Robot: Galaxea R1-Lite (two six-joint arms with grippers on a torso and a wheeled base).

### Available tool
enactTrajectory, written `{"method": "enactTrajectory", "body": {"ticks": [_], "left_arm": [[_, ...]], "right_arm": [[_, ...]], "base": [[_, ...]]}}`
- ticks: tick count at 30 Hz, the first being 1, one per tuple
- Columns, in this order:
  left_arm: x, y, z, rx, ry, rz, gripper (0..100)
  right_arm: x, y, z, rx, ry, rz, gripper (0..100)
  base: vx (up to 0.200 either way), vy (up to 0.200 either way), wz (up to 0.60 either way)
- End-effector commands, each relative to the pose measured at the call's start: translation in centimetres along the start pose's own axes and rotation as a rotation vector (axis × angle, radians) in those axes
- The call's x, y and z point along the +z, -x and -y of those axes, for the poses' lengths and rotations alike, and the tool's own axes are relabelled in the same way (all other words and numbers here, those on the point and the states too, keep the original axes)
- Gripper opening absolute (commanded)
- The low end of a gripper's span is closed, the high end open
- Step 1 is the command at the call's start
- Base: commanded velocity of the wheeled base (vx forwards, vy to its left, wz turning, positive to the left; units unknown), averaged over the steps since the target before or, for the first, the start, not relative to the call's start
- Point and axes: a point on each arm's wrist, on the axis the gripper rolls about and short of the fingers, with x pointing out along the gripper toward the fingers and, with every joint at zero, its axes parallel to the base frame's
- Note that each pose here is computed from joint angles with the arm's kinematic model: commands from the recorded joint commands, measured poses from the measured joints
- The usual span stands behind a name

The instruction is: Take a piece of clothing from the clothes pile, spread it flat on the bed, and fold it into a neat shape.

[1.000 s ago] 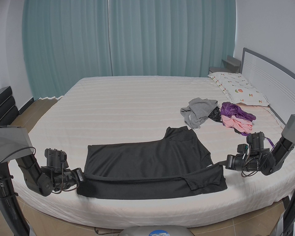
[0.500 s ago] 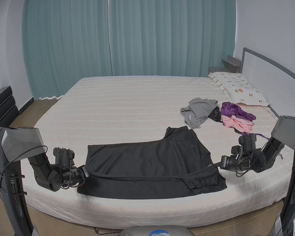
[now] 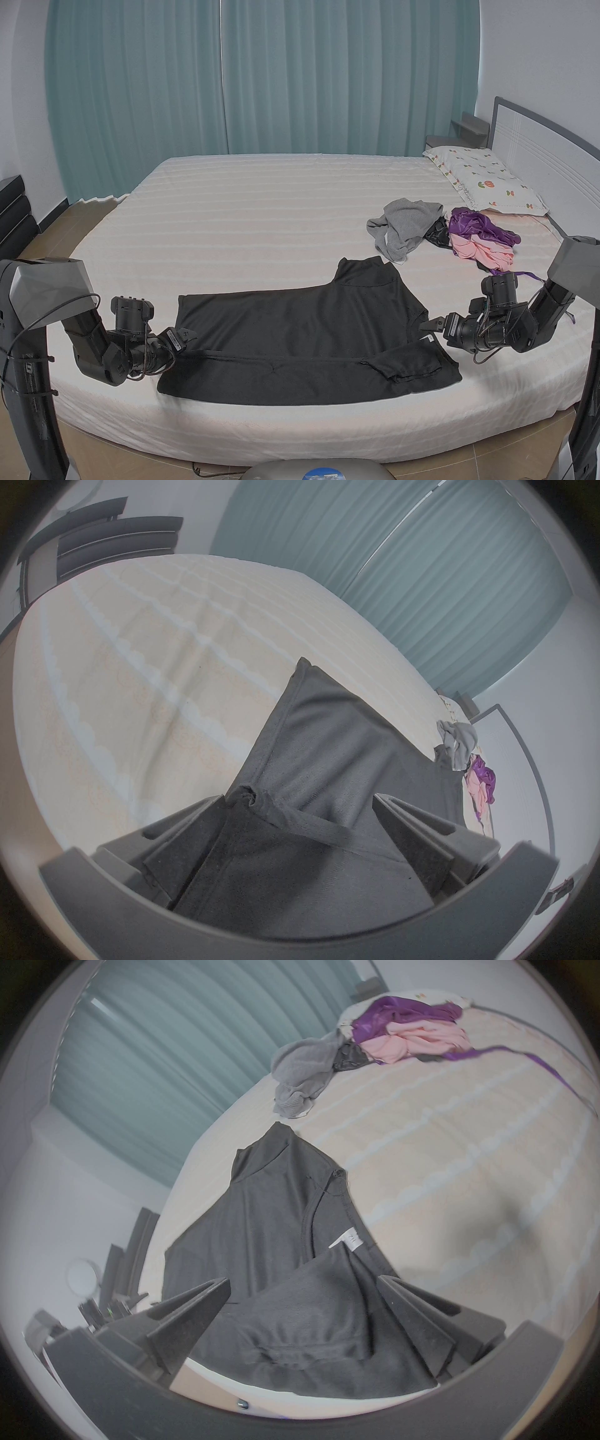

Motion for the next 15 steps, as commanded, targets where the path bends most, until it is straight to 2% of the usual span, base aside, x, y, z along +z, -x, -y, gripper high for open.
{"method": "enactTrajectory", "body": {"ticks": [1, 3, 4, 5, 7, 13, 15], "left_arm": [[1.2, 2.1, 0.3, -0.023, 0.038, 0.044, 100], [1.7, 2.9, 0.5, -0.037, 0.11, 0.064, 100], [1.7, 2.9, 0.5, -0.037, 0.11, 0.064, 100], [2.1, 3.1, 0.4, -0.045, 0.164, 0.068, 100], [2.3, 3.0, 0.1, -0.045, 0.185, 0.068, 100], [1.9, 3.1, 0.2, -0.048, 0.183, 0.04, 100], [1.7, 3.4, 0.2, -0.05, 0.182, 0.036, 100]], "right_arm": [[-0.4, 0.8, -1.9, 0.033, -0.065, 0.005, 100], [-0.2, 0.6, -2.2, 0.024, -0.143, 0.02, 100], [-0.2, 0.6, -2.2, 0.024, -0.143, 0.02, 100], [-0.1, 0.5, -2.2, 0.021, -0.185, 0.025, 100], [-0.3, 0.4, -2.5, 0.028, -0.212, 0.023, 100], [-1.1, 0.3, -3.3, 0.047, -0.252, 0.052, 100], [-1.8, 0.1, -3.3, 0.051, -0.247, 0.058, 100]], "base": [[0.0, 0.0, 0.0], [0.0, 0.0, 0.0], [0.0, 0.0, 0.0], [0.0, 0.0, 0.0], [0.0, 0.0, 0.0], [0.2, 0.0, 0.0], [0.0, 0.0, 0.0]]}}
